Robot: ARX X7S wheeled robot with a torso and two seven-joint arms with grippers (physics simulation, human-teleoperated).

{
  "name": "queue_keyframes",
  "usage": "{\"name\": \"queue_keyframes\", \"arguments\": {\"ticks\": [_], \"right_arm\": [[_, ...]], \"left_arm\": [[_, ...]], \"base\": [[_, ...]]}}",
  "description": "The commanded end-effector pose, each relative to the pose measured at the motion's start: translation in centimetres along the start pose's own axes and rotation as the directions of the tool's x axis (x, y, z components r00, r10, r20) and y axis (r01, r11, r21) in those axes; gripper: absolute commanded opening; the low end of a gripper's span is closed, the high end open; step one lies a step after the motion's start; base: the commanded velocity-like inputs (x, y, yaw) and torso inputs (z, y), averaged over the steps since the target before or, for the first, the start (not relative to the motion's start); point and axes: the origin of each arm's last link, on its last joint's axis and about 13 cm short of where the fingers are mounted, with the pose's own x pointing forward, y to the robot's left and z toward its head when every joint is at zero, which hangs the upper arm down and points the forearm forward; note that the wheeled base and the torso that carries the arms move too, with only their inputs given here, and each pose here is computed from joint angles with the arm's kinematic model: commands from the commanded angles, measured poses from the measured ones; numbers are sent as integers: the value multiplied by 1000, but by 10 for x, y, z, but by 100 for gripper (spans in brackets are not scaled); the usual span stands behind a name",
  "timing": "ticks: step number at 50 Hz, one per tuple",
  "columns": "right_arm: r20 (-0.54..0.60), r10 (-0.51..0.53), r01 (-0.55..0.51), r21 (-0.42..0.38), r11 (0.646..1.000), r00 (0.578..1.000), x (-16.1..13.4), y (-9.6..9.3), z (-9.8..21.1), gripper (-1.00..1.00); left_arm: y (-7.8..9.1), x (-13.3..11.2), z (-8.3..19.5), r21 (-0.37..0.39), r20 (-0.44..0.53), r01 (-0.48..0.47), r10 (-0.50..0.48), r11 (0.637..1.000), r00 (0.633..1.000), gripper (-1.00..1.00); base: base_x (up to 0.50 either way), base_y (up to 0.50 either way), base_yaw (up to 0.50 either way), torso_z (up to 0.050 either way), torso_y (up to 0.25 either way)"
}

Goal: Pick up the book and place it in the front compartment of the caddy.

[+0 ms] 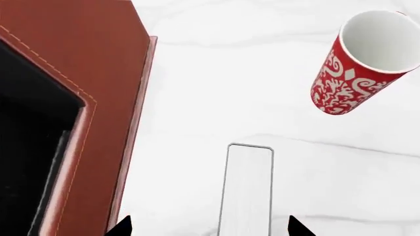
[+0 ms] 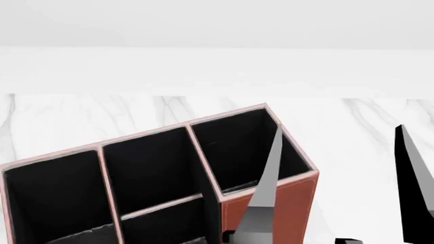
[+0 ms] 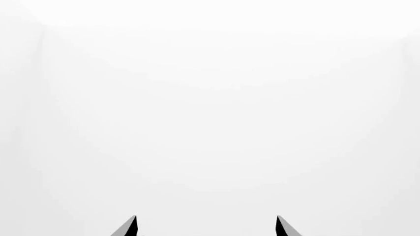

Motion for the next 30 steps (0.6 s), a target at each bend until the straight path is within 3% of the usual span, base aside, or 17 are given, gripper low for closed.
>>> {"name": "queue_keyframes", "arguments": {"ticks": [1,30], "right_arm": [[38,15,-15,13,1000,999,1,3,3,100],[50,7,-7,12,1000,999,1,0,7,100]], "left_arm": [[-3,12,1,35,6,27,-27,999,1000,100],[-8,27,-2,99,-32,40,-37,994,999,100]], "base": [[0,0,0,0,0],[0,0,0,0,0]]}}
